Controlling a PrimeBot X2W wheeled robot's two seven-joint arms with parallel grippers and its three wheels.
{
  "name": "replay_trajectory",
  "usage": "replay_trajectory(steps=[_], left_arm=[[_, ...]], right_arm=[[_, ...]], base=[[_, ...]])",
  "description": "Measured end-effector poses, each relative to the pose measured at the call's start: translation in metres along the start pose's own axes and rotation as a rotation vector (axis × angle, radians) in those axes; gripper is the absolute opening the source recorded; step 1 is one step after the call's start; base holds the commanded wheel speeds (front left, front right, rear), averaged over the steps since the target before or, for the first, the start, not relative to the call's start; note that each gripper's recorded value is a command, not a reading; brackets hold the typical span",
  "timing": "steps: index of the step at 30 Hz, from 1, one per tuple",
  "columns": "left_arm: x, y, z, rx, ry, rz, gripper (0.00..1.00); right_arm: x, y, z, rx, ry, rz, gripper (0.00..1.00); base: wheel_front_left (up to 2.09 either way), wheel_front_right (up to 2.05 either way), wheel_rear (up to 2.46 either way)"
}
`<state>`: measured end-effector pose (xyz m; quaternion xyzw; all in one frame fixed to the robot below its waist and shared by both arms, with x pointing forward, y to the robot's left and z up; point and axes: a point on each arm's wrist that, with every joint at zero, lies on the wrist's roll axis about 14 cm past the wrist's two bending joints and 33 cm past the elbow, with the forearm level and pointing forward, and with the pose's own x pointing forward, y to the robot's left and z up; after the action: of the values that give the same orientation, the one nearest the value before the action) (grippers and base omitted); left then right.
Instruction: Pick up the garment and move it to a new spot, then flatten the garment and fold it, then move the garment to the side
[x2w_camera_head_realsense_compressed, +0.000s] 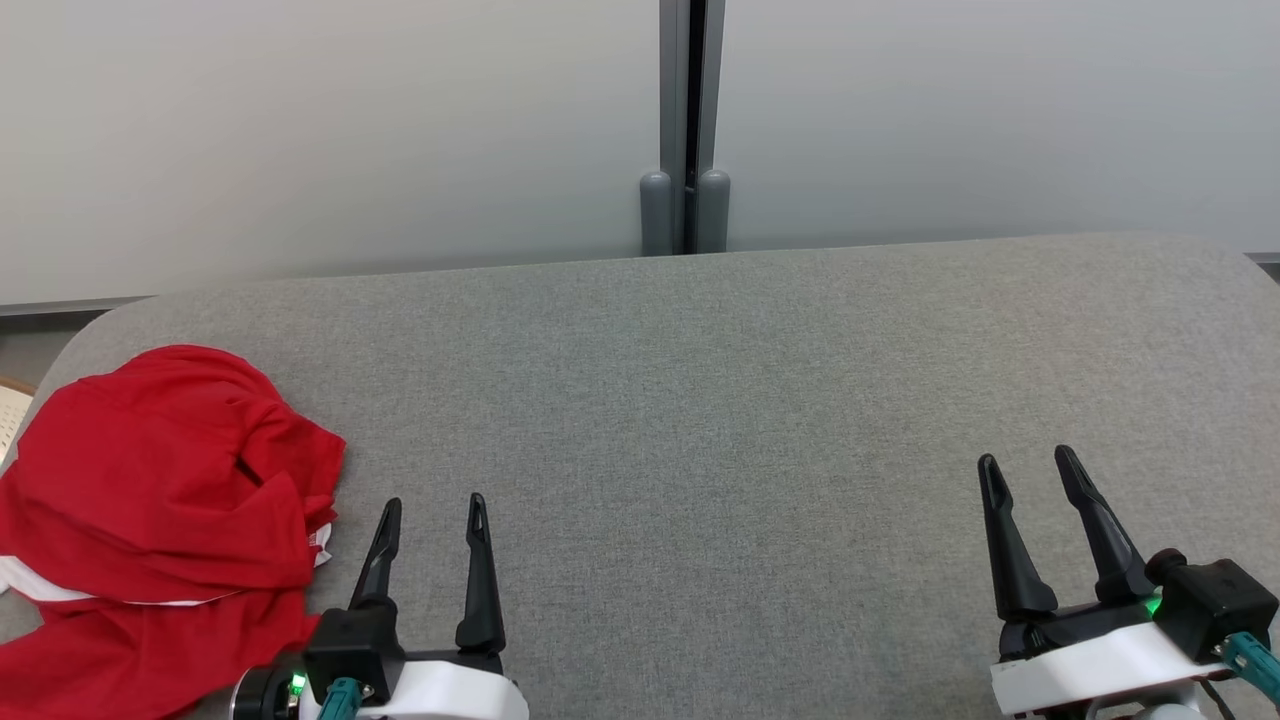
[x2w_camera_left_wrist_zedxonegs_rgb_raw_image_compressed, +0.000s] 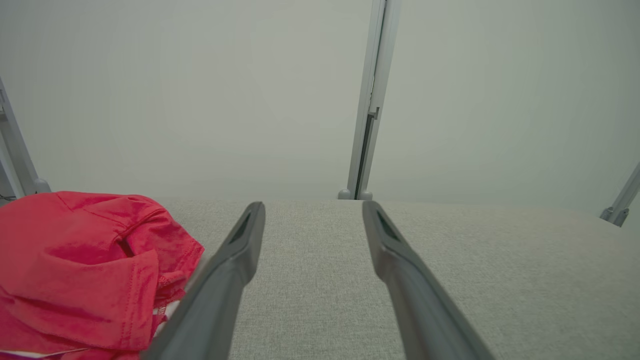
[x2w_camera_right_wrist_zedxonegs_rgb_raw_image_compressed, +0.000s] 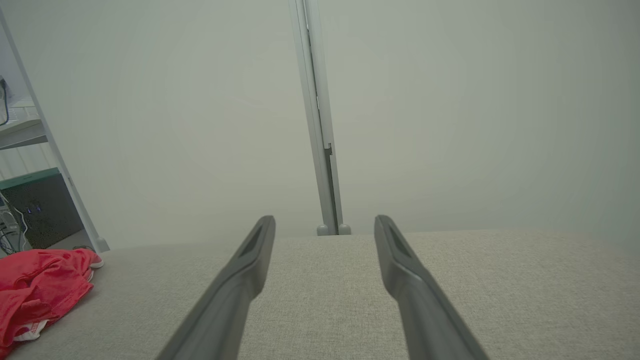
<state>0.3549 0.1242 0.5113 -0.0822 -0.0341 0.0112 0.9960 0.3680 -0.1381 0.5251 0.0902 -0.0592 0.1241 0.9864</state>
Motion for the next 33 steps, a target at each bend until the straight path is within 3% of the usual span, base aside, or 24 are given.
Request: replay_trajectory(steps=[18,26,33], left_arm=[[-0.005,0.011,-0.006,-0.016,0.021,0.033,1.00],[-0.022,0.052,0.001,-0.034,0.003,0.166,1.00],[-0.051,0.097,0.009,-0.023,-0.027,0.310,1.00]], right_arm=[[0.004,0.011,-0.008,0.027,0.023,0.036,1.00],[0.015,0.049,-0.021,0.053,0.061,0.157,1.00],[0.026,0.107,-0.035,0.082,0.100,0.325,1.00]], base=[[0.00,0.00,0.00],[0.00,0.00,0.00],[0.00,0.00,0.00]])
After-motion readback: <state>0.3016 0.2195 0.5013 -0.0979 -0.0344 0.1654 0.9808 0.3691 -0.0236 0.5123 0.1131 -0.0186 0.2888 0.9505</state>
